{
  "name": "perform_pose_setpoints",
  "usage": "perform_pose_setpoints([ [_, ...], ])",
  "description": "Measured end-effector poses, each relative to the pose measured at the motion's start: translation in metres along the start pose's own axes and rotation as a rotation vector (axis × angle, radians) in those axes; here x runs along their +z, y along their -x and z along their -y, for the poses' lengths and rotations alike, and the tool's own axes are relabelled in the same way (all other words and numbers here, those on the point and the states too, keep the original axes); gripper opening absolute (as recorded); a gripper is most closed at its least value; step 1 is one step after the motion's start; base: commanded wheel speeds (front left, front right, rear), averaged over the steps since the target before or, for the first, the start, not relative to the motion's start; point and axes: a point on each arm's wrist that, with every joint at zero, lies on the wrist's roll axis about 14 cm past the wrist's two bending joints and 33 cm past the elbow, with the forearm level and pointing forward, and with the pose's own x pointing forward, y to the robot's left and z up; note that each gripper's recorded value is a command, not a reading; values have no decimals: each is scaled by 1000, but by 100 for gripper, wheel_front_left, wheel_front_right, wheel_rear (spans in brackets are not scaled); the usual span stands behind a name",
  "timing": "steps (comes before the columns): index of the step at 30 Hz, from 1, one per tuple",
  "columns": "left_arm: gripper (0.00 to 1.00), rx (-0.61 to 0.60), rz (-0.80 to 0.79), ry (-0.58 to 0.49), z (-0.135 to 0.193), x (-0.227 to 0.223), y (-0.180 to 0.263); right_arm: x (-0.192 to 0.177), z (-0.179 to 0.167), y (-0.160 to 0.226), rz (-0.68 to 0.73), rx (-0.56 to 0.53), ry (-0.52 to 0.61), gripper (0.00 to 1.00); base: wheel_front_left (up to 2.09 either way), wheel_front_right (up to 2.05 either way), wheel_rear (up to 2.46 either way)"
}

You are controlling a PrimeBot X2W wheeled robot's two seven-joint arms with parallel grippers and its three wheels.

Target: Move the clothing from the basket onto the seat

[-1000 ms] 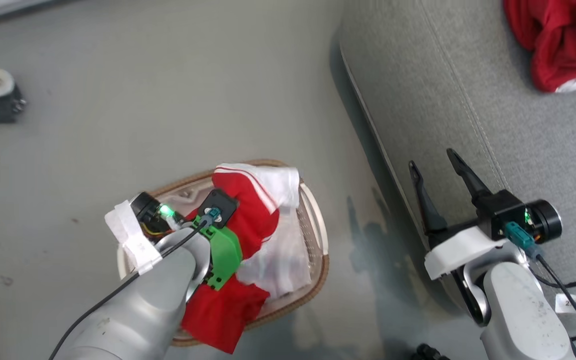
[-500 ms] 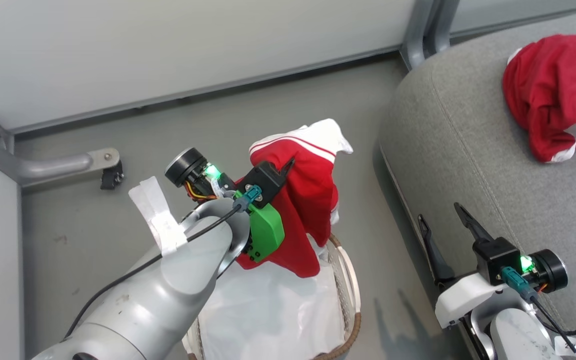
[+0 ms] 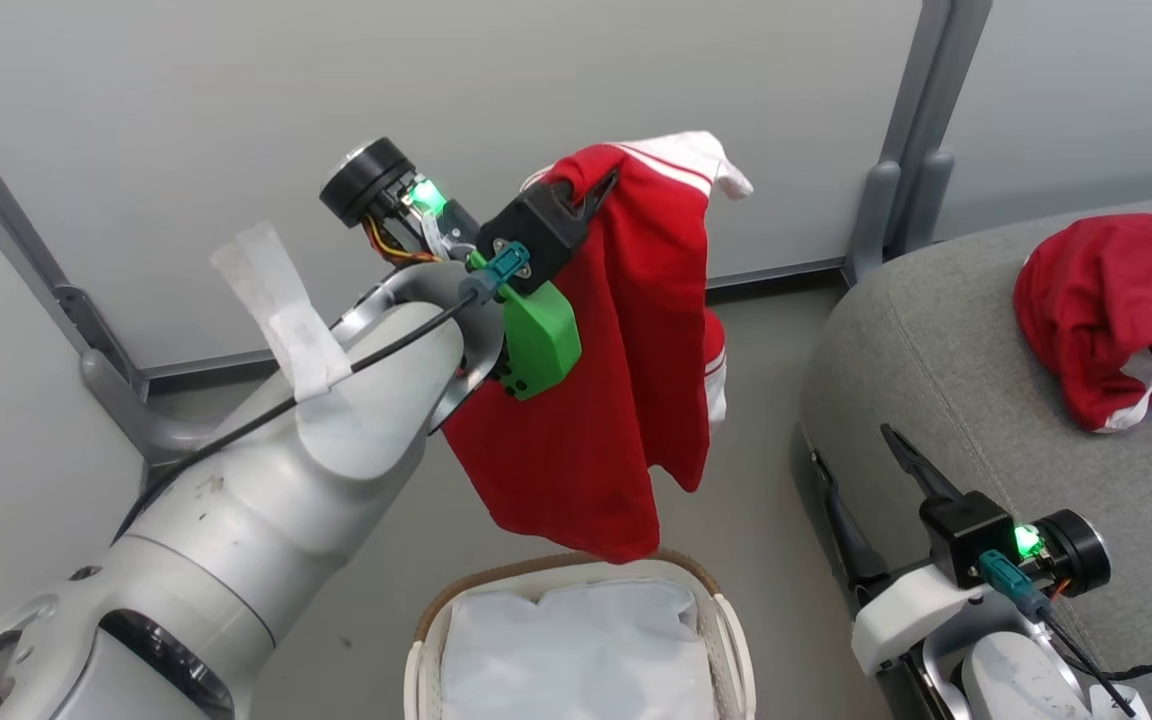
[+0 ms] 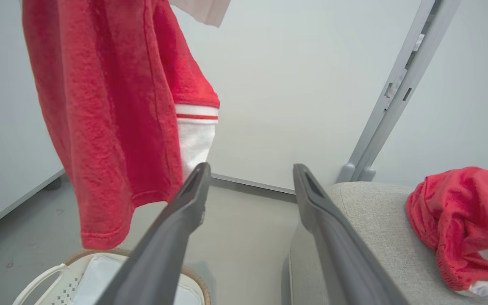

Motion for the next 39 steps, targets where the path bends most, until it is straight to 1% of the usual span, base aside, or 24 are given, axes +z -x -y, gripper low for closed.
perform_pose_setpoints([
  [8, 0, 29, 80, -73, -19, 45, 3, 16, -23, -7, 45, 69, -7, 100, 0, 0, 0],
  [15, 0, 40, 114, -92, -27, 62, 6, 26, -41, -21, 66, 132, 9, 100, 0, 0, 0],
  [19, 0, 28, 135, -110, -23, 71, 7, 23, -52, -29, 51, 171, 16, 100, 0, 0, 0],
  [27, 0, -1, 193, -129, -11, 94, 12, 19, -58, -46, 20, 224, 53, 100, 0, 0, 0],
  [32, 0, 1, 198, -129, -11, 96, 17, 33, -84, -57, 53, 320, 78, 100, 0, 0, 0],
  [33, 0, 4, 197, -127, -12, 96, 18, 37, -89, -59, 64, 339, 80, 98, 0, 0, 0],
  [34, 0, 5, 194, -125, -12, 95, 18, 40, -93, -59, 73, 353, 81, 48, 0, 0, 0],
  [35, 0, 8, 190, -120, -13, 94, 19, 45, -98, -60, 87, 370, 82, 27, 0, 0, 0],
  [37, 0, 13, 179, -103, -13, 88, 21, 50, -105, -60, 103, 394, 79, 4, 0, 0, 0],
  [38, 0, 15, 172, -95, -13, 85, 22, 51, -106, -59, 107, 399, 80, 0, 0, 0, 0],
  [39, 0, 18, 165, -83, -12, 81, 23, 53, -107, -59, 114, 402, 79, 0, 0, 0, 0],
])
